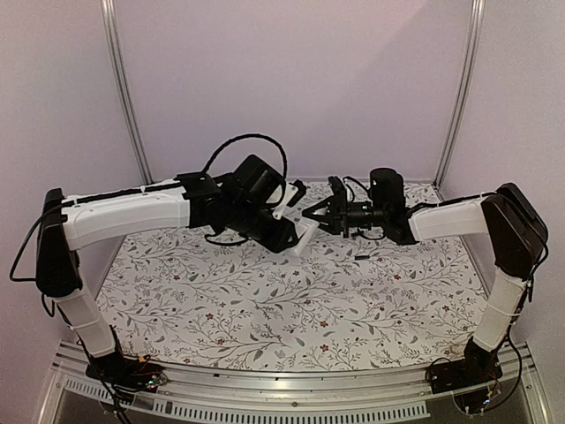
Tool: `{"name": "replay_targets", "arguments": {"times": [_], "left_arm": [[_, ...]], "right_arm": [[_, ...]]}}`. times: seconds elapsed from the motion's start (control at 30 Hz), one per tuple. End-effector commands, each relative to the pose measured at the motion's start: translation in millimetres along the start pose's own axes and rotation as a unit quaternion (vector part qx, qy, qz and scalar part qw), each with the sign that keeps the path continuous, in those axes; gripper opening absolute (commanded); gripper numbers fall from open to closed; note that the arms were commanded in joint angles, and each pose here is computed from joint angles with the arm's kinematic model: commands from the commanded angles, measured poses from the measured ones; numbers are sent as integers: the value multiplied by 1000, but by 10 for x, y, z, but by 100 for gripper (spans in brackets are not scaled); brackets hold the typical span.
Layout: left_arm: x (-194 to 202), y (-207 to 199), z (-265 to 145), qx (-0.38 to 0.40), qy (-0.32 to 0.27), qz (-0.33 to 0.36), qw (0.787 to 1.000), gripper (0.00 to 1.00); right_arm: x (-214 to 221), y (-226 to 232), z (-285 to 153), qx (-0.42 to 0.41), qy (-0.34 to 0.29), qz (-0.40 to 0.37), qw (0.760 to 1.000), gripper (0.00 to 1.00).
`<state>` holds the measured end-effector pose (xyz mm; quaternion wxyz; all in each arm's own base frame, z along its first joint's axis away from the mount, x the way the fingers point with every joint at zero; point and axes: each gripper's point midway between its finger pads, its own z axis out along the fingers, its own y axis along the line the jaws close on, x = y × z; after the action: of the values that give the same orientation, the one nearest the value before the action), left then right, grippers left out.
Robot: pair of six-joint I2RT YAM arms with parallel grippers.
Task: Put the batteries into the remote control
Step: Remove the battery cover from the remote control, then place the battery cover at the center of the board.
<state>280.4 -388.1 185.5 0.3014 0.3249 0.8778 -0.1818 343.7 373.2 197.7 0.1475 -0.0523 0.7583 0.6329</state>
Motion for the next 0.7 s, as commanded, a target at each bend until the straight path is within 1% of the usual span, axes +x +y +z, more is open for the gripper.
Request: {"name": "replay_targets", "arguments": {"times": [0.0,0.13,0.27,0.33,0.47,0.67], "left_arm": [[15,133,-76,-6,-9,-10,1000,26],[17,208,-115,-4,-22,-20,1000,25],[128,364,-57,-18,-21,-33,999,25],[275,487,54,-36,-5,-35,999,25],[692,728,356,-71,49,-49,995,25],[1032,888,688,-109,108,-35,988,27]], "right_arm": [[-125,112,-168,-12,-17,-15,1000,0],[-206,-166,-270,16,-29,3,999,0],[-255,-413,-390,42,-42,11,998,0],[-279,-475,-455,51,-47,11,998,0],[-391,-465,-686,66,-67,3,996,0],[-538,-275,-1124,70,-100,-28,992,0]]}}
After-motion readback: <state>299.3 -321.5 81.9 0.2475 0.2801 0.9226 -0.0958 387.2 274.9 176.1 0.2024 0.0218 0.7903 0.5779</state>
